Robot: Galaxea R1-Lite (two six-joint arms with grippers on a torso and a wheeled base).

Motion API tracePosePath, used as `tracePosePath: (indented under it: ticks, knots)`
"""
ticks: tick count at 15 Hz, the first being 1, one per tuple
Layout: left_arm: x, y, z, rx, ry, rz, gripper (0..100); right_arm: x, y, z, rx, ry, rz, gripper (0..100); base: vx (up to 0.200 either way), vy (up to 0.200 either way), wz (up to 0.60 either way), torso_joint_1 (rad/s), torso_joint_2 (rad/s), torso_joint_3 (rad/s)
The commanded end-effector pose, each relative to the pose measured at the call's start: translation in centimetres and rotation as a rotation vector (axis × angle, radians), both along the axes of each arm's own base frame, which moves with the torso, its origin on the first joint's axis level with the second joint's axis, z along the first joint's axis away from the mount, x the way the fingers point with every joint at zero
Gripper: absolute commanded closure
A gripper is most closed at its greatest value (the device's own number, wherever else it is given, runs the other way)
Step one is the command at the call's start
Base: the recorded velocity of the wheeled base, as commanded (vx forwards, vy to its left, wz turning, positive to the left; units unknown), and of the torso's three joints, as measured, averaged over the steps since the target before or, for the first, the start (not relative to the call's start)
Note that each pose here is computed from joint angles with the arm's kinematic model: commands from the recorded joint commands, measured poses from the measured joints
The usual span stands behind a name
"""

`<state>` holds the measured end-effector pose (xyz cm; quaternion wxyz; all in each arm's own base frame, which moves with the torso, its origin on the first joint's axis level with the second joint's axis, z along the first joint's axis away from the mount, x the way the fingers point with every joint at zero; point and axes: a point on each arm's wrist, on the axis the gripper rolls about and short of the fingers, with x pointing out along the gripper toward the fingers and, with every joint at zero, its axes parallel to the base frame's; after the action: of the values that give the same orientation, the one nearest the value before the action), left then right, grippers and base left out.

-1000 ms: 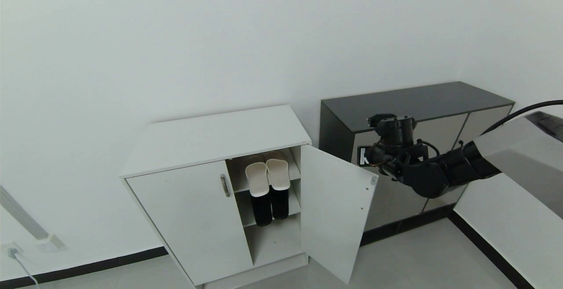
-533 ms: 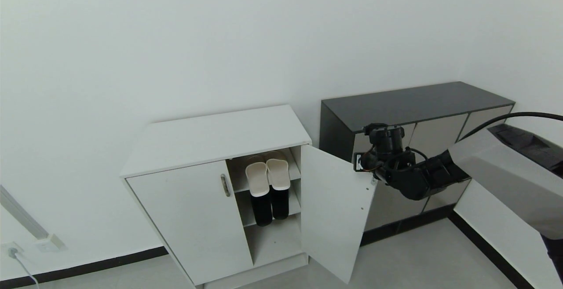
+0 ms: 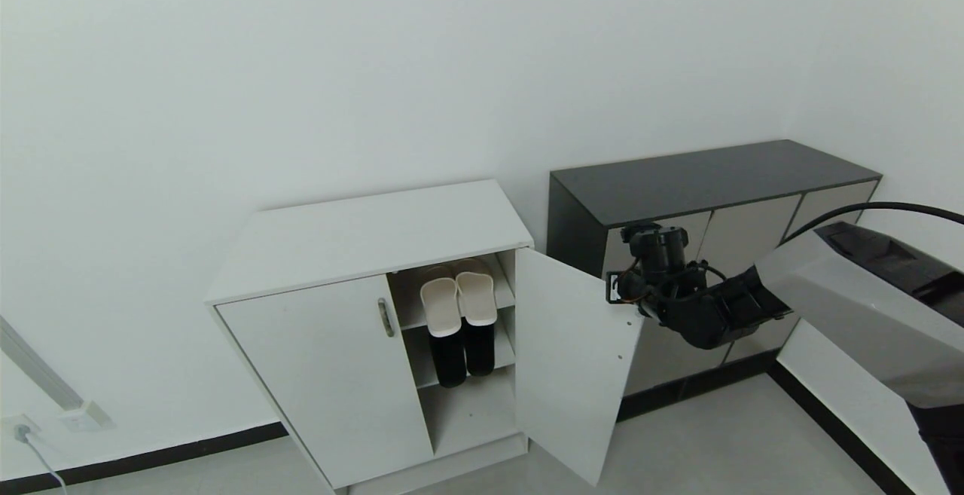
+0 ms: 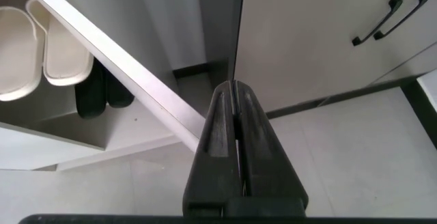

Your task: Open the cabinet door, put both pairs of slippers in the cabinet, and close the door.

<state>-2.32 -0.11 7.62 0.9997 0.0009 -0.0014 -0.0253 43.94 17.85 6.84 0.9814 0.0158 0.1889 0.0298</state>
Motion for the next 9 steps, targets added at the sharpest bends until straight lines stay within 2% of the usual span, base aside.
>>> tracePosePath:
  ticks: [1,6,9]
  knots:
    - [0.0,0.0,0.0,0.000,0.001,0.000,100,-0.1,0.1,-0.2,-0.003,0.006,0.002,100,0.000,0.000,0.00,0.000,0.00,0.000]
    - [0.0,0.0,0.0,0.000,0.001,0.000,100,-0.5,0.2,-0.6,-0.011,0.024,0.006,100,0.000,0.000,0.00,0.000,0.00,0.000]
    - [0.0,0.0,0.0,0.000,0.001,0.000,100,-1.5,1.1,-0.4,-0.007,0.028,0.028,100,0.000,0.000,0.00,0.000,0.00,0.000]
